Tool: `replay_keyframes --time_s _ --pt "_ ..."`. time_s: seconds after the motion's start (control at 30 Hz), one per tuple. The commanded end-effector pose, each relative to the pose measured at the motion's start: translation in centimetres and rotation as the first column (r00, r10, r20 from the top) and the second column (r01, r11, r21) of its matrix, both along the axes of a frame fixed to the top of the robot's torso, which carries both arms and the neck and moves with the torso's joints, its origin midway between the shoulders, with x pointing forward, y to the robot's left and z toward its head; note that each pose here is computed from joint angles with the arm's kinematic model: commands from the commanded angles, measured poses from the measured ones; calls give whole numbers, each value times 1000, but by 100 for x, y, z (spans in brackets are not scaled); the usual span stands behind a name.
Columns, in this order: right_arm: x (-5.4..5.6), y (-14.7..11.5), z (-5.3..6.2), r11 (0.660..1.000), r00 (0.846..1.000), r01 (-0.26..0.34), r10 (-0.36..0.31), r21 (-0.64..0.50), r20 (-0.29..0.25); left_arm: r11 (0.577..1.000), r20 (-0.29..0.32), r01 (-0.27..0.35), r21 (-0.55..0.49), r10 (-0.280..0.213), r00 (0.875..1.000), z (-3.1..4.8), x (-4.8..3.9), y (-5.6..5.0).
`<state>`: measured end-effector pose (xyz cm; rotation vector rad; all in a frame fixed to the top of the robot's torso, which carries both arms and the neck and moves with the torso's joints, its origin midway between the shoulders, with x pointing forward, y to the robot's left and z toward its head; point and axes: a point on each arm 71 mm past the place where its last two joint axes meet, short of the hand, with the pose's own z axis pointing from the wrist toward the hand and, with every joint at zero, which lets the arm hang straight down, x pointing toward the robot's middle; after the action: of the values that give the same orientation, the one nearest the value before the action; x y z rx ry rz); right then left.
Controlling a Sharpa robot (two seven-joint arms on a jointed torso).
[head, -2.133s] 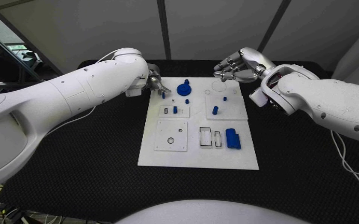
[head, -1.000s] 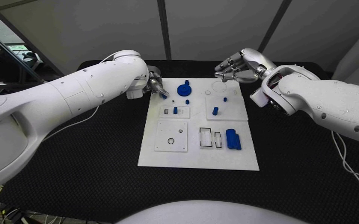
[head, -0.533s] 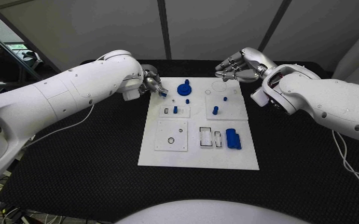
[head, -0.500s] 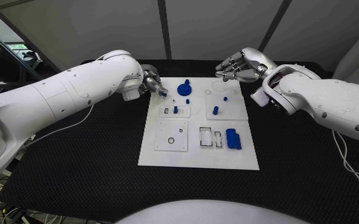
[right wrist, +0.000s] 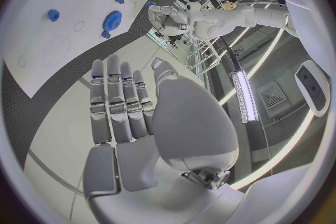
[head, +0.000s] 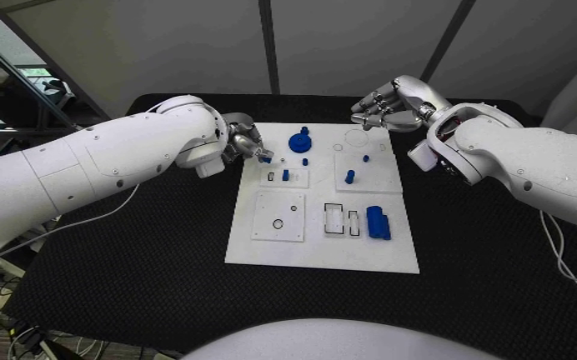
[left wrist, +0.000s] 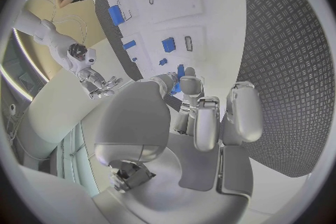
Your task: Assemble the parts on the task board
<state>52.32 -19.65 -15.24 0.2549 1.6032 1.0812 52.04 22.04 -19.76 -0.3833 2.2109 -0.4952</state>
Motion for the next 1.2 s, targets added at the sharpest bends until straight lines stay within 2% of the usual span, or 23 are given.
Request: replay_keyframes --time_s 0.03,0.2,0.37,1.2 --pt "1 -2 8 1000 1000 -4 4 -2 -4 1000 37 -31 5 30 999 -27 -55 -16" --pt "0 -8 7 1000 1000 -3 3 -3 -6 1000 31 -15 23 14 999 -121 -136 -62" --pt "-1 -14 6 1000 1000 -2 2 -4 -7 999 26 -2 34 1 1000 -160 -172 -90" --pt "-9 -8 5 1000 1000 -6 5 -5 -11 988 43 67 137 -74 996 -178 -205 -143"
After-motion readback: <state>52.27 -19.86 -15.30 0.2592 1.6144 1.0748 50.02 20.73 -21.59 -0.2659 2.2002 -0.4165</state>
